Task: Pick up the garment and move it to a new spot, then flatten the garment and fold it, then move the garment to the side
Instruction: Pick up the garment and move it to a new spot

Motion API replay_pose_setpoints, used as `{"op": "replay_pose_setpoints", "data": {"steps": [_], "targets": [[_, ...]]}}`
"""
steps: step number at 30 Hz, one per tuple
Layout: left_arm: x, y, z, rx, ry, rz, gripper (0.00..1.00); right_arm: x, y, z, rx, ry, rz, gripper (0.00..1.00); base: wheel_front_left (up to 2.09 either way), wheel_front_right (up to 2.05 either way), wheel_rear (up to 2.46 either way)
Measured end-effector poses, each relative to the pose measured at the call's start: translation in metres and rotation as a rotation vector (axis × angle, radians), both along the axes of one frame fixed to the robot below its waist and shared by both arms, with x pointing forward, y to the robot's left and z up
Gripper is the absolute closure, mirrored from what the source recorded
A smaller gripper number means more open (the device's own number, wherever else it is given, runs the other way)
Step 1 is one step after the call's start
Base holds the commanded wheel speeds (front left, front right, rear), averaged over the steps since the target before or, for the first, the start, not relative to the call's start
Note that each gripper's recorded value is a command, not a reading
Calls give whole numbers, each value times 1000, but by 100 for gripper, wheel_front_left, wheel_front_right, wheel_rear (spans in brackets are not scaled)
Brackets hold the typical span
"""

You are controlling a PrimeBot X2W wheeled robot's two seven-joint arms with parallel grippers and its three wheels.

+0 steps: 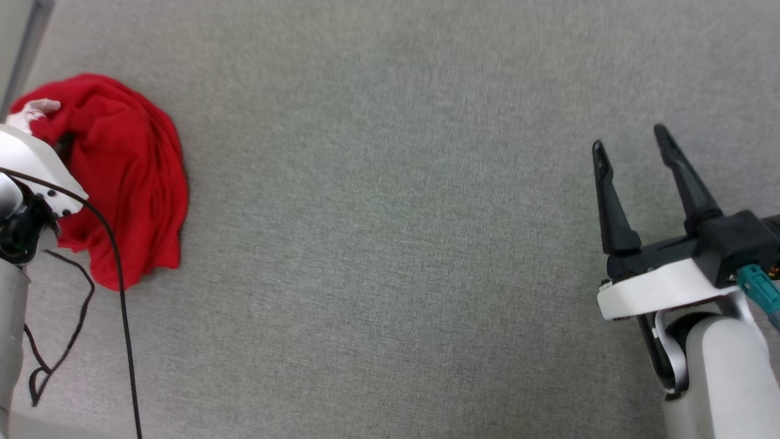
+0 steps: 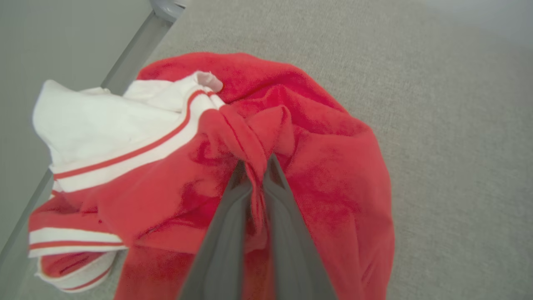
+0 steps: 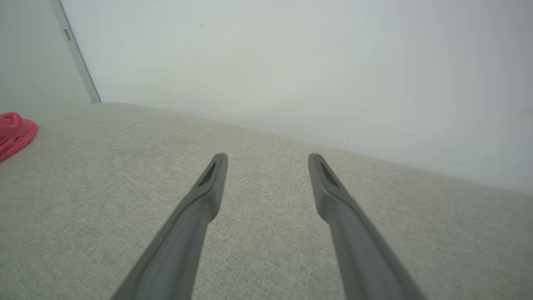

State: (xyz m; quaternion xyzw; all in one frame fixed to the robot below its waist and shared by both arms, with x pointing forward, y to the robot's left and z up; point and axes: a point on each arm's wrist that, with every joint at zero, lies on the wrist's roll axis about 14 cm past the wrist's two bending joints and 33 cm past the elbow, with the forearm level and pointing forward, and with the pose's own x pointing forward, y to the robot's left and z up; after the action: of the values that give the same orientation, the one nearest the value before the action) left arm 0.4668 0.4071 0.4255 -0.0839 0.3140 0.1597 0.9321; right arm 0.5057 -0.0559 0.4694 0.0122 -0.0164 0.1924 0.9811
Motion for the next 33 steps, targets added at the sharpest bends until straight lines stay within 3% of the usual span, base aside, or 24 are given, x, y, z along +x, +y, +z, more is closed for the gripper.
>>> {"op": "replay_pose_setpoints", "data": {"steps": [9, 16, 25, 33], "targets": [[12, -10, 92, 157, -338, -72, 100, -28, -15, 33, 24, -36, -33, 0, 0, 0, 0], [24, -47, 158, 234, -592, -157, 100, -52, -37, 53, 29, -67, -85, 0, 0, 0, 0], [32, -155, 190, 145, -747, -387, 100, -89, -77, 71, 20, -94, -186, 0, 0, 0, 0], [11, -290, 190, -29, -779, -678, 100, -122, -117, 81, 10, -107, -296, 0, 0, 0, 0]]}}
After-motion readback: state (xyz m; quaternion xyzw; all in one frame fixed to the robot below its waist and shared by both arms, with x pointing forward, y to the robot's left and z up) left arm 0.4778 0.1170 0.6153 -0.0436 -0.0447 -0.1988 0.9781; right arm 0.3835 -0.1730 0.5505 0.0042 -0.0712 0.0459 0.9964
